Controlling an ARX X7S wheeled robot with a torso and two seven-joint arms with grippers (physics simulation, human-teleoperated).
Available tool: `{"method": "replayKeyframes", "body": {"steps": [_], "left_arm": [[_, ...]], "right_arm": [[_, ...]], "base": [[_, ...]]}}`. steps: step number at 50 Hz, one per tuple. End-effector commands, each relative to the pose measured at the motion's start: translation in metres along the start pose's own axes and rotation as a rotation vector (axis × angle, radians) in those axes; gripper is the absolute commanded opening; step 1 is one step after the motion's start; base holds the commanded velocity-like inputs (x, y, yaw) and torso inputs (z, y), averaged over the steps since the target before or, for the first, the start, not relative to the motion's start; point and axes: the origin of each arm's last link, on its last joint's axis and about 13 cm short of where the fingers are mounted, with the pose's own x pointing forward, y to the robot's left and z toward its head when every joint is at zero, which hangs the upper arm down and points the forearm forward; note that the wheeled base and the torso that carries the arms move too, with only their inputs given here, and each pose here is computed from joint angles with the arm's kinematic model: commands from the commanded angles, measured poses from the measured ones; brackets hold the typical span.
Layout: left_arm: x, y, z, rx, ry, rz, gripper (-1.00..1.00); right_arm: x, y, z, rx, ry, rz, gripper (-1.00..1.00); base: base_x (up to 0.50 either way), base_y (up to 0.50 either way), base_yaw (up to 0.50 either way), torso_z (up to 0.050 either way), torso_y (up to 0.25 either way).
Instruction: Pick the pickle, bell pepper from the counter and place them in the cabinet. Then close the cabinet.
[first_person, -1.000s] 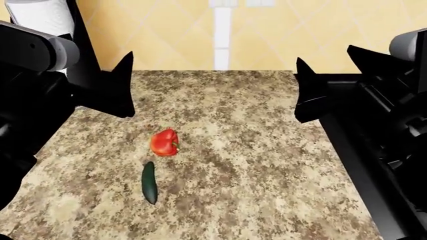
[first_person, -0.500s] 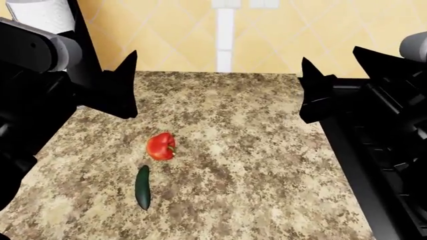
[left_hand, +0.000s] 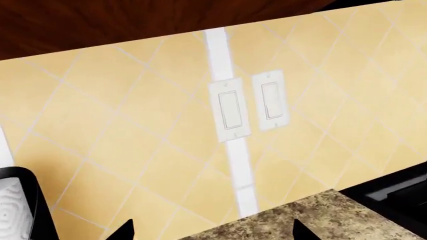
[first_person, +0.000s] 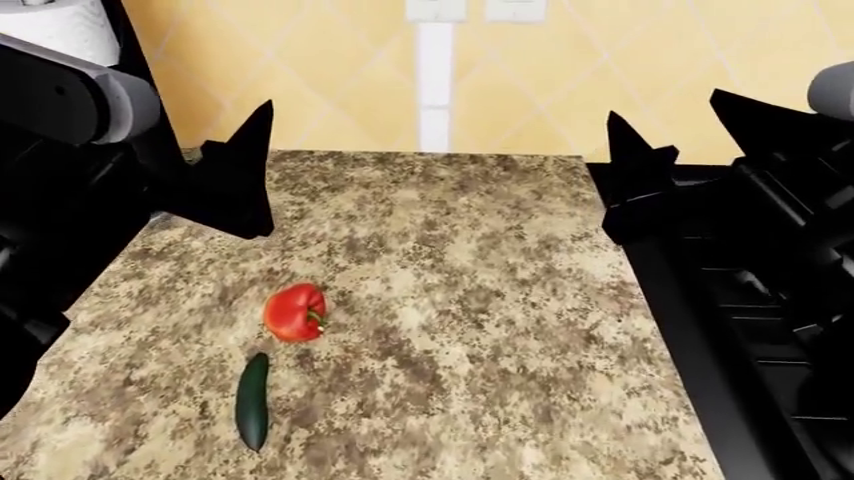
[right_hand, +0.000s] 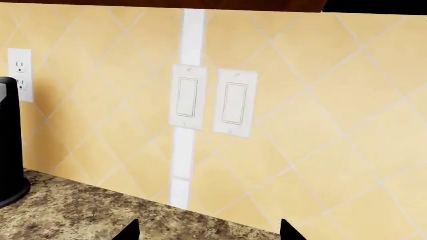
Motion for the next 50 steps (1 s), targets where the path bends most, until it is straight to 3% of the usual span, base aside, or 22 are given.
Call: {"method": "replayKeyframes", "body": {"steps": [1, 13, 20, 23, 27, 31, 39, 50], "left_arm": [[-0.001, 0.0, -0.001, 0.0, 0.002, -0.003, 1.0], [0.001, -0.001, -0.005, -0.002, 0.019, 0.004, 1.0], [-0.006, -0.013, -0.023, 0.037, 0.16, -0.025, 1.0], [-0.01, -0.017, -0.027, -0.047, 0.227, -0.017, 1.0], [-0.022, -0.023, -0.017, -0.075, 0.324, -0.046, 1.0], [-0.021, -0.024, -0.001, -0.081, 0.288, -0.007, 1.0], [-0.021, -0.024, 0.0, -0.093, 0.287, 0.003, 1.0], [-0.056, -0.034, 0.0, -0.256, 0.506, -0.013, 1.0]], "right_arm": [[0.0, -0.001, -0.001, 0.001, -0.004, 0.005, 1.0], [-0.001, -0.002, 0.001, 0.003, -0.005, -0.005, 1.0], [-0.004, -0.004, 0.001, 0.001, -0.004, -0.016, 1.0], [-0.005, -0.004, 0.0, 0.004, -0.004, -0.019, 1.0], [-0.004, -0.005, -0.002, -0.013, 0.011, -0.03, 1.0], [-0.002, -0.004, -0.003, -0.026, 0.021, -0.037, 1.0], [-0.002, -0.004, -0.003, -0.03, 0.023, -0.039, 1.0], [-0.001, -0.003, 0.0, -0.022, 0.024, -0.047, 1.0]], "base": [[0.36, -0.11, 0.0, 0.05, 0.0], [0.04, 0.0, 0.0, 0.048, 0.0], [0.0, 0.0, 0.0, 0.0, 0.0], [0.0, 0.0, 0.0, 0.0, 0.0], [0.0, 0.0, 0.0, 0.0, 0.0], [0.0, 0.0, 0.0, 0.0, 0.0], [0.0, 0.0, 0.0, 0.0, 0.0], [0.0, 0.0, 0.0, 0.0, 0.0]]}}
